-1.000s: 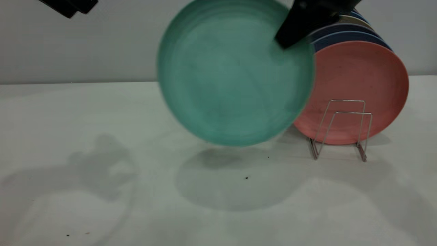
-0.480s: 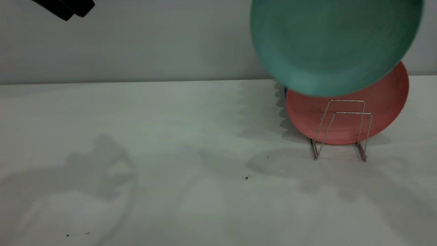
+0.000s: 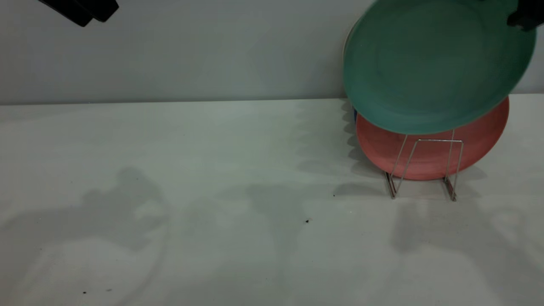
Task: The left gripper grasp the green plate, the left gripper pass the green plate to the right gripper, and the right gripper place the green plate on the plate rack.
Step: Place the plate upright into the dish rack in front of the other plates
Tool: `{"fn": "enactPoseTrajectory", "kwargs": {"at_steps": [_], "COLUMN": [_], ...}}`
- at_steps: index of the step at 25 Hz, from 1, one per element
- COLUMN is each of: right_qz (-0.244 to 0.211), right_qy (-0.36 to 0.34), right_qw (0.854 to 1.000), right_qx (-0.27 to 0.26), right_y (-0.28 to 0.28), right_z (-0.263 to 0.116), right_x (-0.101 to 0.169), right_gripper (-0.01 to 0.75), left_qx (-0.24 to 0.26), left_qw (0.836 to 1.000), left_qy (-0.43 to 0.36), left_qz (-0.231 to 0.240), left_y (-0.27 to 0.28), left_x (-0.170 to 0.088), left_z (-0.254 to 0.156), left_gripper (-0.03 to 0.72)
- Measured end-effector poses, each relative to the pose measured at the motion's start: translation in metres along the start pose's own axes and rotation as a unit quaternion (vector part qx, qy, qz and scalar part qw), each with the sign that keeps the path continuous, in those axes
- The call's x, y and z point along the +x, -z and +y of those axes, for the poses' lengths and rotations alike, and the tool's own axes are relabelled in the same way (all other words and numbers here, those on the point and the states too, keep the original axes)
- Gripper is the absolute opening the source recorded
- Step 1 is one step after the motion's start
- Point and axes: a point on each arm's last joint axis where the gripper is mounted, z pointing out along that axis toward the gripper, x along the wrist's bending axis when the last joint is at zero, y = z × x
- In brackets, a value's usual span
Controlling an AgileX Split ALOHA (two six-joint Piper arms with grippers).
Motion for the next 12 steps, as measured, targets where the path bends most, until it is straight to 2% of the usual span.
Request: {"fn": "enactPoseTrajectory", "kwargs": {"at_steps": [8,12], "right_qz": [-0.013,0.001], "right_qy": [-0.015,-0.03], "right_qw": [1.0,0.999], "right_qx": [0.014,0.022], "right_y": [-0.001,-0.012], "right_z": [-0.013,-0.018], "right_x": [-0.007,-0.001], "right_gripper": [0.037,0.038], "left_qx": [-0.001,-0.001], "left_qw": [1.0,1.0], "left_qy": [0.0,0.0], "left_qz": [0.001,0.001], "left_y": [0.0,0.0], "left_x": [0.0,0.0], "left_z": [0.0,0.0], "left_gripper": [0.584,0.584]}}
